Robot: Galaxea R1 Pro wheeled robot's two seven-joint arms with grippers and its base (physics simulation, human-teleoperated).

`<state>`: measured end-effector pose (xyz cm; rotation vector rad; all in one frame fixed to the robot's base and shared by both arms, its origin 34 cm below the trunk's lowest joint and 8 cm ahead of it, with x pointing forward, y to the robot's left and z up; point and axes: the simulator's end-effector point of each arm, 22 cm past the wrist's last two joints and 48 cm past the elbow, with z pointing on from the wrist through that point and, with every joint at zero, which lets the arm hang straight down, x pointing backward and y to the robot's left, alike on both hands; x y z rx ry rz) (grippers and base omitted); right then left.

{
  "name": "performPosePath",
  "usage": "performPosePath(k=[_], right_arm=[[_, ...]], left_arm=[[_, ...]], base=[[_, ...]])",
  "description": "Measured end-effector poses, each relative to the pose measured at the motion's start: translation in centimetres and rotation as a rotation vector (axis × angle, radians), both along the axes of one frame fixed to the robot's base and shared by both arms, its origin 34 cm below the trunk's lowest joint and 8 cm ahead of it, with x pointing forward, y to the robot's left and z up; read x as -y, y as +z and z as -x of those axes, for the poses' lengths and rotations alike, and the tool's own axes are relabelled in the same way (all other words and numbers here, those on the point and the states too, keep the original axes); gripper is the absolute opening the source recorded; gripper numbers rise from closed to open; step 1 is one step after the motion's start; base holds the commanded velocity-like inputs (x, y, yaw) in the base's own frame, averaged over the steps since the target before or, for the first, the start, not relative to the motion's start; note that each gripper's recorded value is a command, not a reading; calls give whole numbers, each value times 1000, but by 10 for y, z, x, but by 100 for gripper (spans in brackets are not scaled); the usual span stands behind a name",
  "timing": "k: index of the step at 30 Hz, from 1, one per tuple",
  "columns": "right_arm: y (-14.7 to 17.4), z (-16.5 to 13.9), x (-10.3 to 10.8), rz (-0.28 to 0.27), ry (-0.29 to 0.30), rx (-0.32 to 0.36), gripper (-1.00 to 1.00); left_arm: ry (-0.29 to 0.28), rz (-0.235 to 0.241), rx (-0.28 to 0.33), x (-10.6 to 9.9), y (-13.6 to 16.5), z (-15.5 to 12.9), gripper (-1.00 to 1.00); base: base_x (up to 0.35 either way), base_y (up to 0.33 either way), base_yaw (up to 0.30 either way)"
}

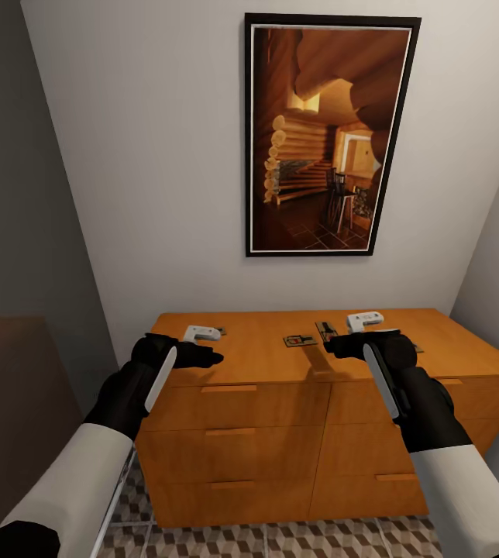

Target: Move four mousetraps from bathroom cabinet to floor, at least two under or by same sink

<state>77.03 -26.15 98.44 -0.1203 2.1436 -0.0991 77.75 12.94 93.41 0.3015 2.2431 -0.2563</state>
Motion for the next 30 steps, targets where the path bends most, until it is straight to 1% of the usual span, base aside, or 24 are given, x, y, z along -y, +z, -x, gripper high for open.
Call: performPosePath(k=[23, 25, 27, 28, 30], right_arm=[[-1, 0, -1, -4, 2, -1, -100], [5, 0, 12, 14, -23, 13, -100], [9, 0, 26, 31, -46, 20, -100], [9, 0, 29, 29, -52, 21, -100], [5, 0, 25, 18, -48, 11, -100]], left_arm=[[-3, 3, -2, 2, 0, 0, 100], [-13, 3, -4, 1, -4, 1, 100], [-21, -8, -5, -2, -8, 0, 100], [-24, -13, -8, -3, -11, 1, 100], [-30, -29, -28, -7, -19, 3, 100]], base=[[0, 0, 0], [0, 0, 0], [0, 0, 0], [0, 0, 0], [0, 0, 0]])
